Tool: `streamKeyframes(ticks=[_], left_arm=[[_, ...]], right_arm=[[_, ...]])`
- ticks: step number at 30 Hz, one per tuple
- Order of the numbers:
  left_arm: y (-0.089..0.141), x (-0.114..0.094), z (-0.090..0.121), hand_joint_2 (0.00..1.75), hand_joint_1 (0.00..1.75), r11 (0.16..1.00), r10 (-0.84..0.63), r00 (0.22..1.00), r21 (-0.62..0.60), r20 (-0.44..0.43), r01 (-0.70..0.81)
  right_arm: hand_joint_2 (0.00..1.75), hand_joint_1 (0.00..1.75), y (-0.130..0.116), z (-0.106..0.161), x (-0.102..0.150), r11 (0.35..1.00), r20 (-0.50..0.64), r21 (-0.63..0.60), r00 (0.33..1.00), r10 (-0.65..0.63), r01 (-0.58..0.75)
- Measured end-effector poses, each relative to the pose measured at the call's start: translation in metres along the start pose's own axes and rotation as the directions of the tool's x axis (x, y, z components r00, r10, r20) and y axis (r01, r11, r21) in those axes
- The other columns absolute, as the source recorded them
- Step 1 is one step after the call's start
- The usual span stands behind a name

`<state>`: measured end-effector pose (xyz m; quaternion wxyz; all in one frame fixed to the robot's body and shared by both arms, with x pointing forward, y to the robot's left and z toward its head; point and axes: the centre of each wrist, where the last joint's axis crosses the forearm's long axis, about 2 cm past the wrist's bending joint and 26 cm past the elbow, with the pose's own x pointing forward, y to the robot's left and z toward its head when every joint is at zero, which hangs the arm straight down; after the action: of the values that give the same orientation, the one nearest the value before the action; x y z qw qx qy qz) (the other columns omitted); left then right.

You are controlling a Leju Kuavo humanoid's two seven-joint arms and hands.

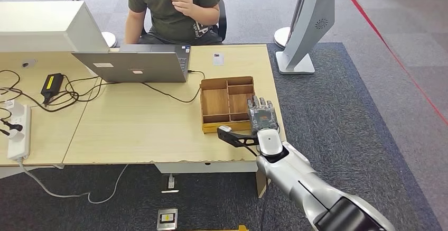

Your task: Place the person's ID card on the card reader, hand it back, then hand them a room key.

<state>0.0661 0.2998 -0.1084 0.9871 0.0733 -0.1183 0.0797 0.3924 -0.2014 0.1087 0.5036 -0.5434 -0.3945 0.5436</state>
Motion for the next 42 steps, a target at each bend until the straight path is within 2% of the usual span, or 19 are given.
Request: streamKeyframes(ticks=[19,42], left_arm=[[0.0004,0.0002,-0.0001,0.0,0.0,1.0,-0.014,1.0,-0.014,0.0,0.014],[0.0026,0.0006,-0.0005,0.0,0.0,1.0,-0.018,1.0,-0.019,0.004,0.018]], right_arm=[[1.75,0.0,-0.0082,-0.0013,-0.0028,1.0,-0.009,-0.02,1.0,-0.008,0.008],[1.75,0.0,-0.007,0.0037,0.0005,0.999,0.011,-0.018,0.999,-0.03,0.03]])
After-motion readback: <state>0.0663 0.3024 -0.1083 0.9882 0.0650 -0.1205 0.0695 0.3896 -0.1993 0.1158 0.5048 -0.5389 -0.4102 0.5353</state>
